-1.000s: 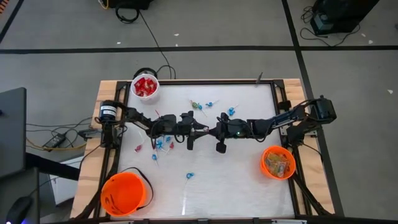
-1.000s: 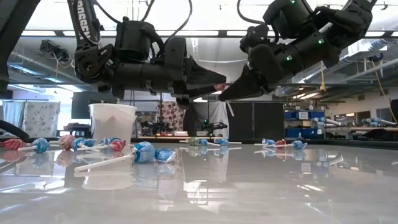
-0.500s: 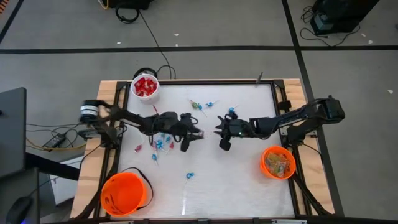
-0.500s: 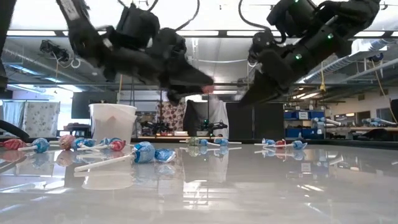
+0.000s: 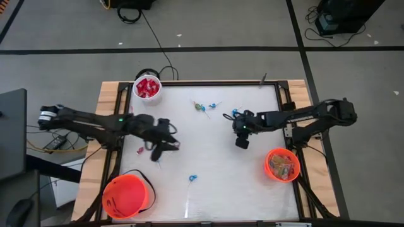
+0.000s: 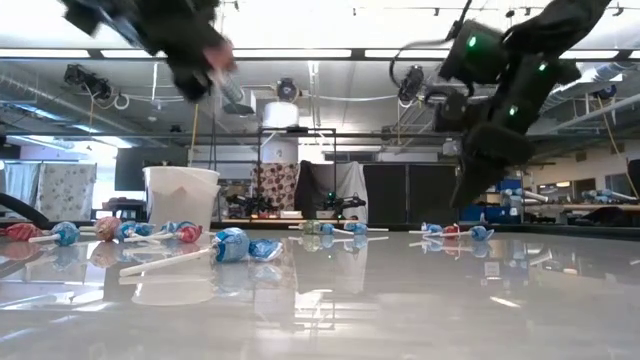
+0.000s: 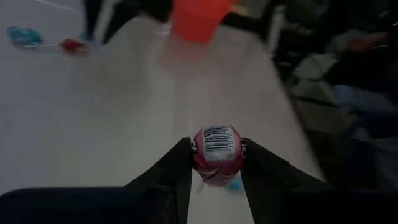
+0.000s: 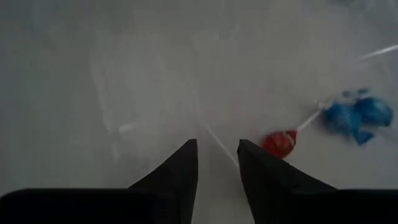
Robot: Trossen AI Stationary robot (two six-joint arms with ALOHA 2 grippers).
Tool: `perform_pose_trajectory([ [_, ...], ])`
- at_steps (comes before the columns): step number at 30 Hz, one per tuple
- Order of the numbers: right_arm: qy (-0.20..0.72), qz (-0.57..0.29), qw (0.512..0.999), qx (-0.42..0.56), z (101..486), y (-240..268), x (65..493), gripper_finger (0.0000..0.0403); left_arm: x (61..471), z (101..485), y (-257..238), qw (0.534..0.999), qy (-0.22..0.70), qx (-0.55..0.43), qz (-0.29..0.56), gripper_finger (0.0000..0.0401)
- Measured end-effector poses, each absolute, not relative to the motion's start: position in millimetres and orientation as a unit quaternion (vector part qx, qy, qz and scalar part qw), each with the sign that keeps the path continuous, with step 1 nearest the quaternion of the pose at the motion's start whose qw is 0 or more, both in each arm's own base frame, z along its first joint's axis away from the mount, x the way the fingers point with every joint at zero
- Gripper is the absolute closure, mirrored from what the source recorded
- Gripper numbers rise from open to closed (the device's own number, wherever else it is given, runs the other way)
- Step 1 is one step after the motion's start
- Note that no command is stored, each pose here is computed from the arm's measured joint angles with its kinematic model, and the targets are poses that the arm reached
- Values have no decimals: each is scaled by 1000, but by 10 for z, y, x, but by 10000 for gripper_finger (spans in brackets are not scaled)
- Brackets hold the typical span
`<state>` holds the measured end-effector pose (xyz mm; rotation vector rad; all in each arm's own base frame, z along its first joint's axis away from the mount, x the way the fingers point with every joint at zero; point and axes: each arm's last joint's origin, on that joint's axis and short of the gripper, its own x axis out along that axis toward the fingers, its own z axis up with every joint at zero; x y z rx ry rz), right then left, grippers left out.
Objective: Sort candy by brand, put in halloween buckets
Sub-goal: Put the red sucker into the left orange bucket
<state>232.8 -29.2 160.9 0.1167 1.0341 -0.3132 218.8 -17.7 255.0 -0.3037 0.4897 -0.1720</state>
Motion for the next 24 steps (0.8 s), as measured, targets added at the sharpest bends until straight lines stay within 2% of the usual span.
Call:
perform_pose_trajectory([
  [3,514,-141,844,60,1534,-363,2322,270,1988,2703,-262,954,227,-168,-104,277],
  [8,519,-138,843,43,1537,-423,2306,256,1693,2991,-374,942,271,-176,-88,277],
  [15,372,-154,913,71,1648,-522,2596,253,1425,3232,-494,912,364,-179,-57,277],
  [17,352,-154,919,93,1620,-554,2689,252,1375,3211,-539,895,392,-202,-63,277],
  [24,370,-174,908,94,1468,-637,3032,252,1238,3063,-784,808,520,-262,-89,277],
])
